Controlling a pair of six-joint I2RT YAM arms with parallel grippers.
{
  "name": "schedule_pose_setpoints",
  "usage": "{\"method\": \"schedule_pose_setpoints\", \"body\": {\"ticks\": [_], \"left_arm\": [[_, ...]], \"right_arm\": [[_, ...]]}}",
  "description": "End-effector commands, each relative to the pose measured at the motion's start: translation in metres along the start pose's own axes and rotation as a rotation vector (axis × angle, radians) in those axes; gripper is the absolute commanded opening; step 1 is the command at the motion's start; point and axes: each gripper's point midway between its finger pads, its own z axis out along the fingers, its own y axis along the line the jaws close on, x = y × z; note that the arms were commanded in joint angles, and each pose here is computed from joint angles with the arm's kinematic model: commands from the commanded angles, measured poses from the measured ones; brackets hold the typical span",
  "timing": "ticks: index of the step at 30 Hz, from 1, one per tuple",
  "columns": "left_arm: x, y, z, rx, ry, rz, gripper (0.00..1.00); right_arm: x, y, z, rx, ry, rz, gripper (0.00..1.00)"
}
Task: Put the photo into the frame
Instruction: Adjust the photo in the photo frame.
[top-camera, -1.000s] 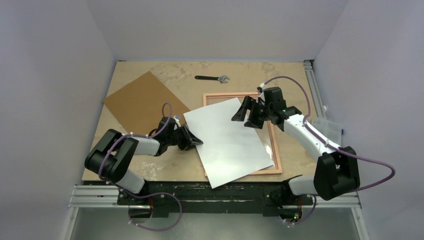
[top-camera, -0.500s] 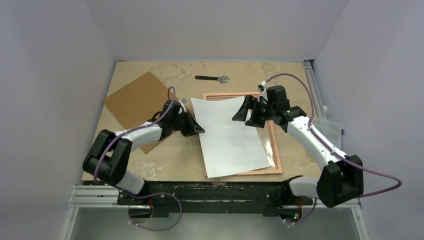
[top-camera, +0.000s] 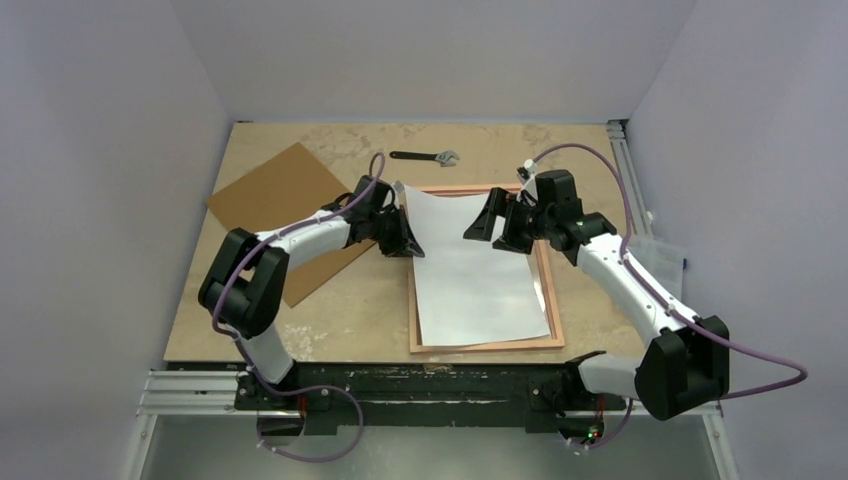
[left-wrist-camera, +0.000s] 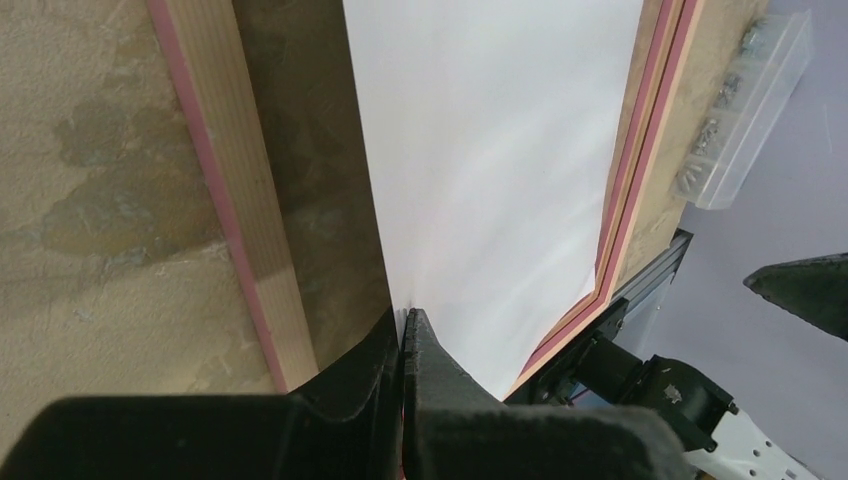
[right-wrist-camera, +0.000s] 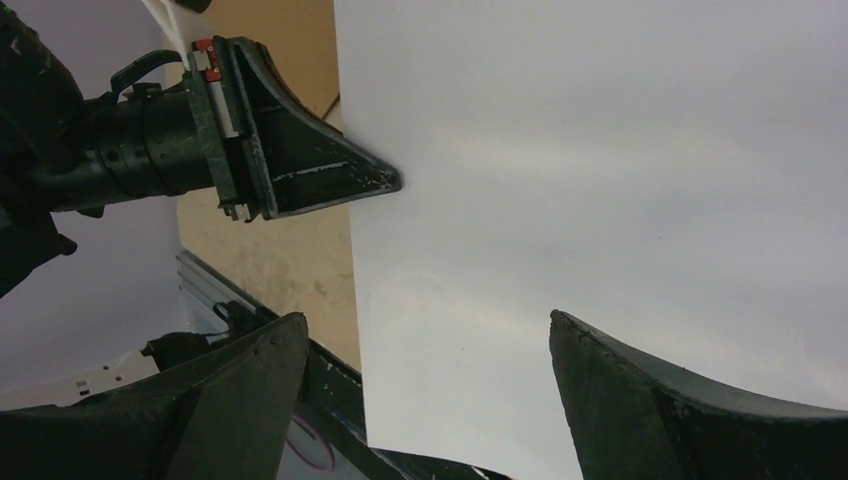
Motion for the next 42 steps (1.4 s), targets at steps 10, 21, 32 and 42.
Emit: {"method": "schedule_pose_setpoints", "body": {"ticks": [10, 21, 32, 42], "left_arm": [[-0.005, -0.029, 0.022, 0.03, 0.09, 0.111, 0.0], [-0.01, -0.042, 0.033, 0.062, 0.11, 0.152, 0.0], [-0.013, -0.047, 0.039, 0.052, 0.08, 0.12, 0.0], [-0.012, -0.048, 0.023, 0.01, 0.041, 0.144, 0.46]], "right_arm": [[-0.026, 0.015, -0.018, -0.011, -0.09, -0.066, 0.9], [-0.026, 0.014, -0.014, -0.014, -0.079, -0.062, 0.9], [-0.027, 0.013, -0.012, -0.013, -0.077, -0.06, 0.9], [-0.025, 0.013, -0.012, -0.015, -0.074, -0.061, 0.91]]}}
